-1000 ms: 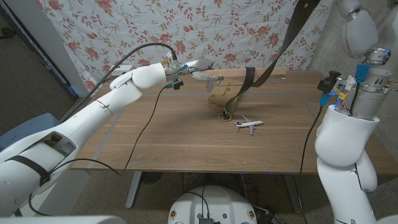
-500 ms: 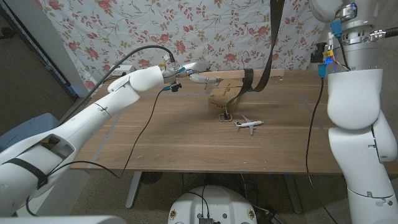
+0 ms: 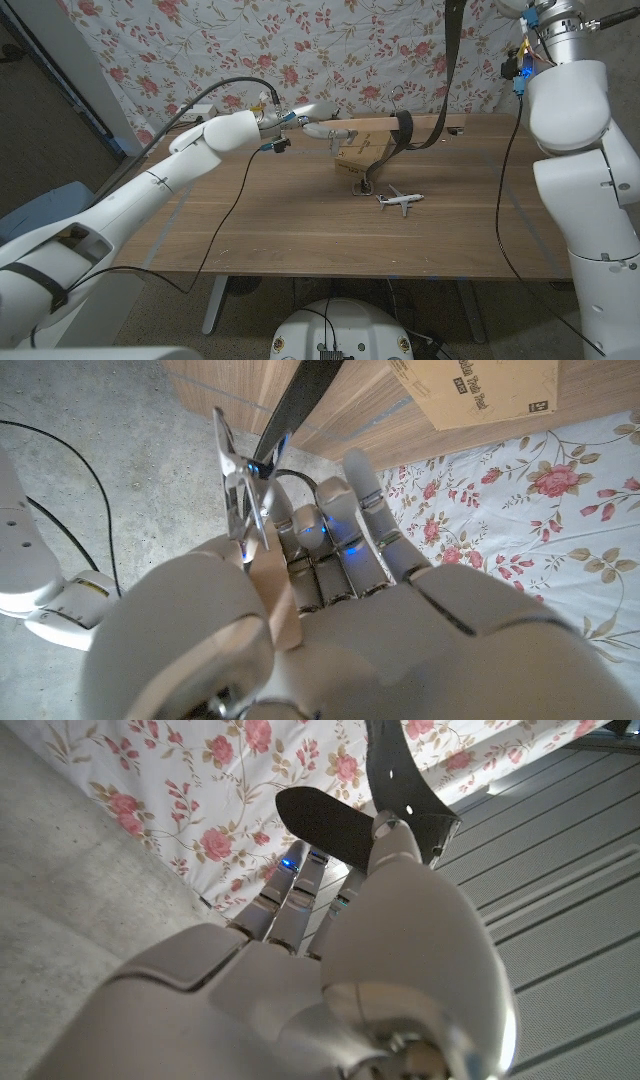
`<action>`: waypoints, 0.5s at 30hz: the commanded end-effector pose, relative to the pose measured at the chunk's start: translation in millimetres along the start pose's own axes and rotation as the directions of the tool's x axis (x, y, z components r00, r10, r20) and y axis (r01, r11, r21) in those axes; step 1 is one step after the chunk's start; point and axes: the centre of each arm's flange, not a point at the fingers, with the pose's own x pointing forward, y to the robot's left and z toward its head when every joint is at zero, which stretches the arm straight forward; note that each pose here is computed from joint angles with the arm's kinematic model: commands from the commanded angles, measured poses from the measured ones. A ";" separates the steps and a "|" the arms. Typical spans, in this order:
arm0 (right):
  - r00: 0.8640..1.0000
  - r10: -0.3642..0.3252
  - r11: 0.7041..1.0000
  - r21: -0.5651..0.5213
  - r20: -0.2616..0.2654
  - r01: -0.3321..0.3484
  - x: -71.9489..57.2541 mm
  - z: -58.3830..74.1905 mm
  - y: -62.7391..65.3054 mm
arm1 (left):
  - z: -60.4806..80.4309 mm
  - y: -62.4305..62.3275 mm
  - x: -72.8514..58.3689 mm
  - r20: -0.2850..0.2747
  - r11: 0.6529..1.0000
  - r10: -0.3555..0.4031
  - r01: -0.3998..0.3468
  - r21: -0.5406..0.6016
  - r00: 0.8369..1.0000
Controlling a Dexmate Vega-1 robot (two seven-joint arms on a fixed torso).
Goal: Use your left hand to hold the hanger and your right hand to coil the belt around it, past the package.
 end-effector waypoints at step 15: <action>0.884 0.317 0.948 0.144 -0.344 -0.284 99.4 -107.9 52.4 | 25.1 -2.4 -17.3 0.032 0.997 -0.023 0.025 -0.068 0.999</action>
